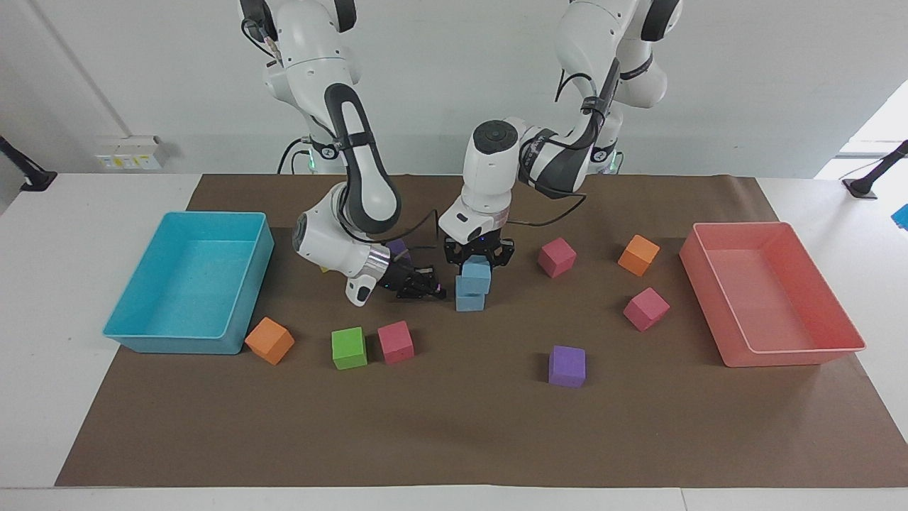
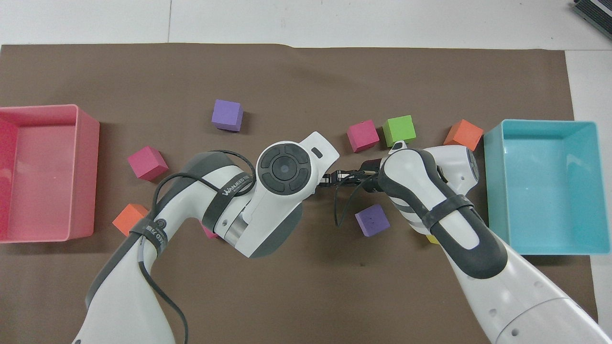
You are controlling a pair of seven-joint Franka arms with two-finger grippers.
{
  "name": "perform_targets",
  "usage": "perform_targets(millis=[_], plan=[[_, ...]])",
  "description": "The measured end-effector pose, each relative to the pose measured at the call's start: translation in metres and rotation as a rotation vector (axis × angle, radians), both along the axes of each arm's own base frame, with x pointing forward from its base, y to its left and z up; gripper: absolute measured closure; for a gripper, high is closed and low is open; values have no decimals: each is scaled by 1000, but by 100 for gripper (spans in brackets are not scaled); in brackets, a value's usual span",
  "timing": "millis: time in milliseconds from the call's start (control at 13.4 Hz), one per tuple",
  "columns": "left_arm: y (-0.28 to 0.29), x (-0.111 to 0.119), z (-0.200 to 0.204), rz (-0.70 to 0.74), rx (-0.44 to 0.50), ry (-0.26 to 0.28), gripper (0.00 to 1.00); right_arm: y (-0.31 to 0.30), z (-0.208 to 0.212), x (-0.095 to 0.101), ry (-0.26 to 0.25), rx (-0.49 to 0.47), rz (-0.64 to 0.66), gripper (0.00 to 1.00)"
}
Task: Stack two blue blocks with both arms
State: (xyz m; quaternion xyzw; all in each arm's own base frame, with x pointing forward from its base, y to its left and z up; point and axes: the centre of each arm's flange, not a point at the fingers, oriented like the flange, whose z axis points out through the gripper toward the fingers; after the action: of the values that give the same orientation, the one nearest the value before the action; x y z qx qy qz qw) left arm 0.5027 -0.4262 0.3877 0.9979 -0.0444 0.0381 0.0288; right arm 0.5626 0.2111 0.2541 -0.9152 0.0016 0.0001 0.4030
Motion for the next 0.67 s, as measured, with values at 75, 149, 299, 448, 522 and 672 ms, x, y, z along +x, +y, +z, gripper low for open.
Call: perform_targets(millis=[75, 149, 299, 448, 522, 672], plan=[[0, 0, -5, 8, 3, 6, 41, 0, 0, 0, 0, 0, 0, 99], [-1, 1, -9, 14, 4, 8, 41, 0, 0, 0, 0, 0, 0, 99], [-3, 4, -10, 19, -17, -13, 41, 0, 0, 0, 0, 0, 0, 99], [-4, 4, -9, 20, -22, -17, 41, 0, 0, 0, 0, 0, 0, 99], [-4, 4, -9, 20, -22, -17, 41, 0, 0, 0, 0, 0, 0, 99], [-6, 3, -9, 23, -23, -16, 41, 0, 0, 0, 0, 0, 0, 99]])
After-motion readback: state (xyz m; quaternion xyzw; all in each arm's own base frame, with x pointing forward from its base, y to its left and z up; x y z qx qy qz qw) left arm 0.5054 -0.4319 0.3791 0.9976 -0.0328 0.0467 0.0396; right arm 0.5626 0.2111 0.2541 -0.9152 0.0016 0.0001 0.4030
